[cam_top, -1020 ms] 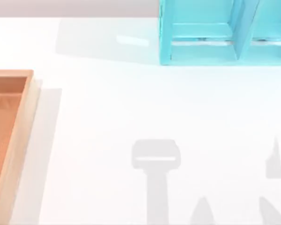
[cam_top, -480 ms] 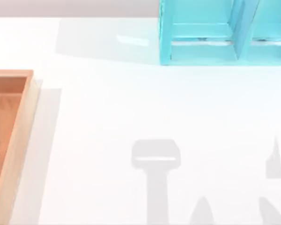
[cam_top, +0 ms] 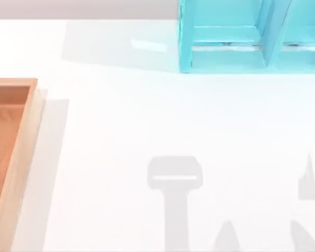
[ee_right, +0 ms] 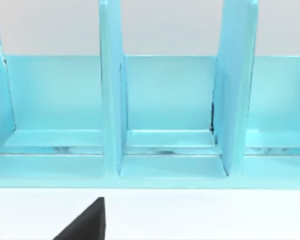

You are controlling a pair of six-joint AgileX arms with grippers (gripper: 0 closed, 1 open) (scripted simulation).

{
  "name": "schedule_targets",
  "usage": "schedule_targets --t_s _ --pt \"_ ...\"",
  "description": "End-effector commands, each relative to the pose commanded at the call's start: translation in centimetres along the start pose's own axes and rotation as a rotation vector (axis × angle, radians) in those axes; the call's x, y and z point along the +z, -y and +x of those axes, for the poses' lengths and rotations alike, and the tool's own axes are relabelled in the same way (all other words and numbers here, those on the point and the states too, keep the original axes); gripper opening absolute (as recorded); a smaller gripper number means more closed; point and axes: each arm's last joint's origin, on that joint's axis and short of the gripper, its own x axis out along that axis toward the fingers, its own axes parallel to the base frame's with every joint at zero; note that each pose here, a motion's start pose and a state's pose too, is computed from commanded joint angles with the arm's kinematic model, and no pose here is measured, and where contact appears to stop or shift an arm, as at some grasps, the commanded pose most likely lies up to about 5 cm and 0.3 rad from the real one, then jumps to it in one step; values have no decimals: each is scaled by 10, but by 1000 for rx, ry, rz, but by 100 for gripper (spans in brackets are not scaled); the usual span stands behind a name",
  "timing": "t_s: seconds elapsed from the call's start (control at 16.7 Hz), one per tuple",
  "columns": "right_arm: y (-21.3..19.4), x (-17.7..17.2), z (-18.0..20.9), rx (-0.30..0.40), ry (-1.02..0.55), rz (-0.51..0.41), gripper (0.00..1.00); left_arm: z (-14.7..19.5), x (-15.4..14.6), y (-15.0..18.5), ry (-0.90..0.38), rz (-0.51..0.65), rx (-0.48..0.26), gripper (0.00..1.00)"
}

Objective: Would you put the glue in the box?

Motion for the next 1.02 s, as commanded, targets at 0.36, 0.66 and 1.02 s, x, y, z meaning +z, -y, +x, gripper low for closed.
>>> schedule_targets --t_s 0.36,0.66,1.02 --pt "0 0 0 0 0 0 100 0 0 0 0 0 0 60" --pt "0 0 0 0 0 0 100 0 0 0 0 0 0 98" --pt "0 0 0 0 0 0 100 0 0 0 0 0 0 100"
